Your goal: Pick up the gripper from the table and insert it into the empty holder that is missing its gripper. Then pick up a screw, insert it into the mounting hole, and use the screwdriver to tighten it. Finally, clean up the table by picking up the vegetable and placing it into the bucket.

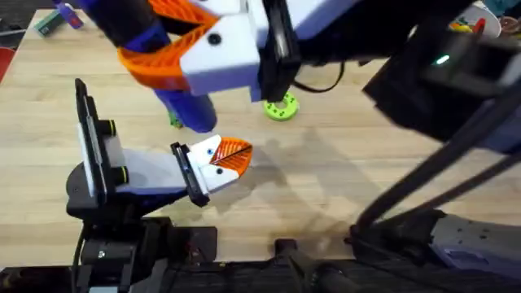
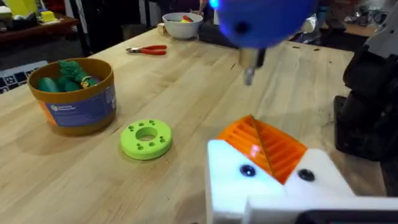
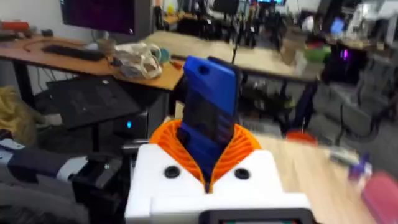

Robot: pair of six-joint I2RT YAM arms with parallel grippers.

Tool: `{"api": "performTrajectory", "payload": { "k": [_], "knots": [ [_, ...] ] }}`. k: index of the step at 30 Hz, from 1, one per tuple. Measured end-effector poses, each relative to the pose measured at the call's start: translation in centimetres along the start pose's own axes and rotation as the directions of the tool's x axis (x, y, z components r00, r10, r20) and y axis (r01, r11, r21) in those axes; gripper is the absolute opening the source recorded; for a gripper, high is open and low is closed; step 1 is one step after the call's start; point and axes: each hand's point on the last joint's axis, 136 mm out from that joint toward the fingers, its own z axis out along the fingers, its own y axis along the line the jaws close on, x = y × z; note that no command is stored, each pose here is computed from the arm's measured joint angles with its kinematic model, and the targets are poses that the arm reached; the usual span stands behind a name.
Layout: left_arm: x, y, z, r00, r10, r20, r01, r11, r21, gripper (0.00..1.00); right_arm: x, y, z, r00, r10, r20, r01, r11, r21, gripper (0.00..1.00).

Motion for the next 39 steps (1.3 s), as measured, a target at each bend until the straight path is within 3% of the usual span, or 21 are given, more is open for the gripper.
{"api": "performTrajectory", "payload": {
  "k": [4,8,13,17,21,30,33,39],
  "knots": [
    [0.0,0.0,0.0,1.000,0.000,0.000,0.000,1.000,0.000,0.020,1.7,-2.1,-1.4,0.984,0.103,-0.147,-0.091,0.992,0.085,0.023],
    [0.0,0.0,0.0,1.000,0.000,0.000,0.000,1.000,0.000,0.020,5.0,-5.4,-5.3,0.917,0.232,-0.325,-0.142,0.950,0.277,0.023],
    [0.0,0.0,0.0,1.000,0.000,0.000,0.000,1.000,0.000,0.020,8.3,-9.1,-12.0,0.800,0.304,-0.518,-0.012,0.871,0.492,0.023],
    [0.0,0.0,0.0,1.000,0.000,0.000,0.000,1.000,0.000,0.020,11.6,-10.1,-18.3,0.626,0.356,-0.693,0.155,0.815,0.558,0.023],
    [0.0,0.0,0.0,1.000,0.000,0.000,0.000,1.000,0.000,0.020,14.5,-9.4,-23.3,0.431,0.390,-0.814,0.238,0.821,0.519,0.023],
    [0.0,0.0,0.0,1.000,0.000,0.000,0.000,1.000,0.000,0.020,23.2,-6.1,-31.0,-0.010,0.440,-0.898,0.084,0.895,0.438,0.023],
    [0.0,0.0,0.0,1.000,0.000,0.000,0.000,1.000,0.000,0.020,26.0,-6.6,-32.7,-0.100,0.430,-0.897,0.064,0.903,0.425,0.023],
    [0.0,0.0,0.0,1.000,0.000,0.000,0.000,1.000,0.000,0.020,30.6,-6.8,-34.4,-0.192,0.412,-0.890,-0.001,0.907,0.420,0.023]
  ]
}}
